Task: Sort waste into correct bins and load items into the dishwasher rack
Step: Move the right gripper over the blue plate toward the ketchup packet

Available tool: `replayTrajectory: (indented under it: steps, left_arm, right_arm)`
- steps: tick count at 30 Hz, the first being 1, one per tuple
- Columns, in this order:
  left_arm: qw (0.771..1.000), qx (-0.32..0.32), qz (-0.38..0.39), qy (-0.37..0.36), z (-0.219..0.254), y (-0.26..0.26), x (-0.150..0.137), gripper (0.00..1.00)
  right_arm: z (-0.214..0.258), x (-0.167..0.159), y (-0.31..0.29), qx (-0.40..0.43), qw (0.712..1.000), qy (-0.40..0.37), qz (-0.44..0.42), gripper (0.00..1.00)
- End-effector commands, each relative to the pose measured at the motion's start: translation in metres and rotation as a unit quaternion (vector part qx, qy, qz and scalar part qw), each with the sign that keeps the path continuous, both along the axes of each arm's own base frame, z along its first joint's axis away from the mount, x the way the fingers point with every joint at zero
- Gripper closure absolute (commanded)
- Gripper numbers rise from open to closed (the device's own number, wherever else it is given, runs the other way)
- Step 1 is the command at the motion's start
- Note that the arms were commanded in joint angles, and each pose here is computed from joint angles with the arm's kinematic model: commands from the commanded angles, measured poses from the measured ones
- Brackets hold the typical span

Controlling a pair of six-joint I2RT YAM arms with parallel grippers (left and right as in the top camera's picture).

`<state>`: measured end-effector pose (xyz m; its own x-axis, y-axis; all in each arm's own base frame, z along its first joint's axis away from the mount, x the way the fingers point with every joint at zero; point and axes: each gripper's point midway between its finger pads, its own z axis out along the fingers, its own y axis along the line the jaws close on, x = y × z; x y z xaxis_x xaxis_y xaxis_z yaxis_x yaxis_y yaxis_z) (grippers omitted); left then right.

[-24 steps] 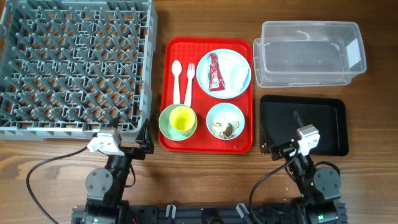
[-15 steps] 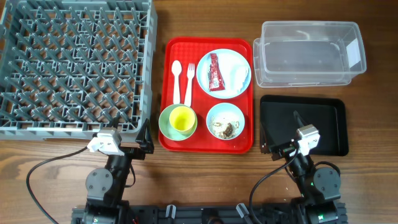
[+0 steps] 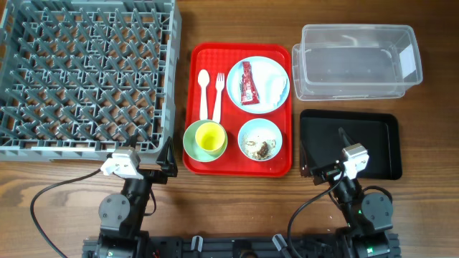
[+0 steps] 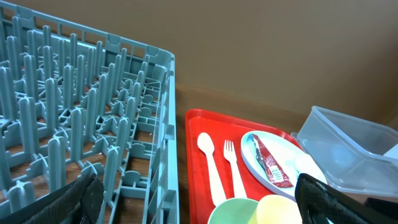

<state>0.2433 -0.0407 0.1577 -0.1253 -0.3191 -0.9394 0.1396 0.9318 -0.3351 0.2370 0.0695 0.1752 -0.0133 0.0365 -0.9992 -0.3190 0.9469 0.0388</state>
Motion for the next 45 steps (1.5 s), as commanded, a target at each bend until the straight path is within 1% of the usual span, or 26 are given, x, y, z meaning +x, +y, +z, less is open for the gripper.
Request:
replayTrajectory:
  steps: [1, 6, 7, 8, 10, 12, 15, 16, 17, 19, 21, 23, 26, 28, 30, 32, 34, 37, 38, 39, 40, 42, 44, 45]
  left_arm:
    - [1.0, -0.004, -0.004, 0.004, -0.002, -0.002, -0.001, 0.0]
    - [1.0, -0.005, -0.011, -0.001, 0.001, -0.004, -0.001, 0.0]
    - [1.0, -0.006, -0.011, -0.003, 0.002, -0.004, -0.001, 0.0]
    - [0.999, -0.009, -0.027, -0.018, 0.01, -0.01, -0.002, 0.0]
    - [0.994, -0.016, -0.078, -0.079, 0.04, -0.026, -0.008, 0.0]
    - [0.987, -0.029, -0.097, -0.123, 0.07, -0.031, -0.015, 0.0]
    - [0.98, -0.037, -0.094, -0.169, 0.116, -0.028, -0.026, 0.0]
    - [0.979, -0.038, -0.095, -0.175, 0.136, -0.028, -0.031, 0.0]
    - [0.982, -0.041, -0.095, -0.16, 0.149, -0.028, -0.032, 0.0]
    - [0.988, -0.038, -0.097, -0.113, 0.158, -0.029, -0.028, 0.0]
    - [0.993, -0.033, -0.108, -0.028, 0.166, -0.035, -0.021, 0.0]
    - [0.991, -0.031, -0.118, 0.055, 0.171, -0.041, -0.012, 0.0]
    - [0.979, -0.029, -0.121, 0.161, 0.179, -0.045, 0.001, 0.0]
    - [0.965, -0.026, -0.115, 0.236, 0.178, -0.047, 0.013, 0.0]
    - [0.951, -0.025, -0.112, 0.286, 0.171, -0.048, 0.024, 0.0]
    - [0.94, -0.024, -0.111, 0.321, 0.156, -0.05, 0.033, 0.0]
    - [0.925, -0.025, -0.112, 0.363, 0.136, -0.052, 0.036, 0.0]
    - [0.902, -0.039, -0.139, 0.408, 0.118, -0.063, 0.032, 0.0]
    - [0.898, -0.044, -0.146, 0.413, 0.116, -0.066, 0.033, 0.0]
    - [0.894, -0.045, -0.148, 0.421, 0.112, -0.068, 0.036, 0.0]
    - [0.892, -0.045, -0.148, 0.424, 0.11, -0.068, 0.037, 0.0]
    - [0.89, -0.045, -0.147, 0.428, 0.107, -0.068, 0.038, 0.0]
    - [0.889, -0.045, -0.147, 0.431, 0.105, -0.068, 0.039, 0.0]
    - [0.889, -0.045, -0.147, 0.431, 0.105, -0.068, 0.039, 0.0]
  right_arm:
    - [-0.001, 0.001, -0.001, -0.005, 1.0, -0.001, -0.002, 0.0]
    - [-0.001, 0.0, 0.0, 0.004, 1.0, 0.002, 0.0, 0.0]
    - [0.0, 0.0, 0.0, 0.023, 1.0, 0.008, 0.0, 0.0]
    - [0.002, -0.001, 0.003, 0.039, 0.999, 0.011, 0.01, 0.0]
    - [0.02, -0.01, 0.017, 0.046, 0.997, -0.003, 0.056, 0.0]
    - [0.051, -0.02, 0.023, 0.048, 0.995, -0.027, 0.083, 0.0]
    - [0.096, -0.032, 0.017, 0.03, 0.996, -0.034, 0.07, 0.0]
    - [0.112, -0.035, 0.014, 0.019, 0.998, -0.016, 0.062, 0.0]
    - [0.121, -0.035, 0.014, 0.018, 0.998, 0.008, 0.062, 0.0]
    - [0.13, -0.032, 0.019, 0.018, 0.995, 0.064, 0.074, 0.0]
    - [0.135, -0.024, 0.026, 0.02, 0.986, 0.141, 0.086, 0.0]
    - [0.137, -0.015, 0.033, 0.013, 0.971, 0.216, 0.098, 0.0]
    - [0.134, 0.001, 0.038, 0.005, 0.941, 0.324, 0.096, 0.0]
    - [0.132, 0.017, 0.043, 0.01, 0.919, 0.383, 0.096, 0.0]
    - [0.128, 0.032, 0.059, 0.059, 0.894, 0.429, 0.112, 0.0]
    - [0.123, 0.05, 0.079, 0.071, 0.884, 0.432, 0.161, 0.0]
    - [0.101, 0.075, 0.088, 0.055, 0.879, 0.445, 0.161, 0.05]
    - [0.064, 0.101, 0.09, 0.022, 0.873, 0.472, 0.122, 0.16]
    - [0.047, 0.113, 0.087, 0.002, 0.874, 0.478, 0.09, 0.16]
    - [0.012, 0.138, 0.076, -0.015, 0.868, 0.497, 0.001, 0.24]
    - [-0.003, 0.146, 0.075, -0.02, 0.862, 0.506, -0.019, 0.28]
    - [-0.033, 0.157, 0.082, -0.03, 0.851, 0.524, -0.02, 0.34]
    - [-0.066, 0.167, 0.086, -0.039, 0.839, 0.542, -0.03, 0.35]
    - [-0.078, 0.172, 0.082, -0.038, 0.835, 0.546, -0.048, 0.35]
